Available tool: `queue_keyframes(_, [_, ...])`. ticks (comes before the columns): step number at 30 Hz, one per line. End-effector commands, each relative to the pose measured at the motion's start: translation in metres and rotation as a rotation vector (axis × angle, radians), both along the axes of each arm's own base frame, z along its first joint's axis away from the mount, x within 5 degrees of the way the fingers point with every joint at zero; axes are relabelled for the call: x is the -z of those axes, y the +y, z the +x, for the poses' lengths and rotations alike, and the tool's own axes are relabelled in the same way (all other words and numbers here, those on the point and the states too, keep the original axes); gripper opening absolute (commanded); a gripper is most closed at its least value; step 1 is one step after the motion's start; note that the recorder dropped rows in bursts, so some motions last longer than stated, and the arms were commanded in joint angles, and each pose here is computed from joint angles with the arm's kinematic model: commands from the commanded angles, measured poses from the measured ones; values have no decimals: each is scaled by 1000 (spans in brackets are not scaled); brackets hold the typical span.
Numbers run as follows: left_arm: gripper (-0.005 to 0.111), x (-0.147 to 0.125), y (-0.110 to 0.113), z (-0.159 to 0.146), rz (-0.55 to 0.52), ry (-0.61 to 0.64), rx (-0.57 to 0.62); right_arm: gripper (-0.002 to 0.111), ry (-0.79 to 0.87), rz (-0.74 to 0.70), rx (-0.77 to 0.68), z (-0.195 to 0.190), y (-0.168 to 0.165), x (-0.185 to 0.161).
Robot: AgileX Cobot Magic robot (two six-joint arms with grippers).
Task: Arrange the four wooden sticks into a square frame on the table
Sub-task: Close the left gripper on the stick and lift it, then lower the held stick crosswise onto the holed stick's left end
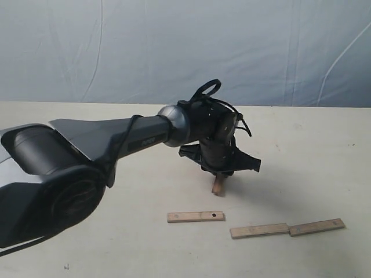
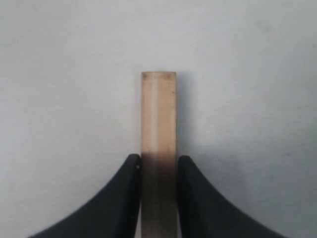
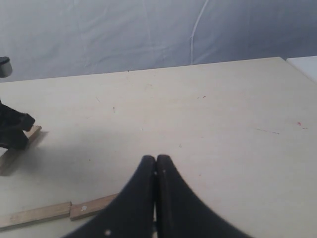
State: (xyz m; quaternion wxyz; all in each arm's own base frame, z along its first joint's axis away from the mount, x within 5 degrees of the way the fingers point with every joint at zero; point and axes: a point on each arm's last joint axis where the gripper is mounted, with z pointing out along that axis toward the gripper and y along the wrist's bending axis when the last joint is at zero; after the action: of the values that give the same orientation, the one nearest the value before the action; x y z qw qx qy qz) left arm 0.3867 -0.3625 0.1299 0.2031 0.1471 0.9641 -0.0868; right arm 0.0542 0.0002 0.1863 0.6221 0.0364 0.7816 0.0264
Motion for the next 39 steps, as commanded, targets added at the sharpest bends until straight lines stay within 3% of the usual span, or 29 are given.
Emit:
queue_keyframes(1, [0, -36, 5, -6, 16, -40, -102, -1, -6, -5, -2, 0, 0, 1])
queue_keyframes(8, [0, -57, 6, -51, 112, -61, -129, -1, -6, -5, -2, 0, 0, 1])
queue_keyframes(14, [0, -70, 23, -95, 50, -73, -193, -1, -6, -5, -2, 0, 0, 1])
queue_keyframes(21, [0, -58, 46, -135, -41, -22, -272, -1, -6, -5, -2, 0, 0, 1])
queue_keyframes(28, [0, -22, 62, -151, -67, 38, -317, -1, -6, -5, -2, 0, 0, 1])
queue_keyframes(32, [0, -15, 65, -154, -86, 46, -337, -1, -6, -5, -2, 0, 0, 1])
queue_keyframes(39, [0, -12, 73, -154, -21, 35, -347, -1, -6, -5, -2, 0, 0, 1])
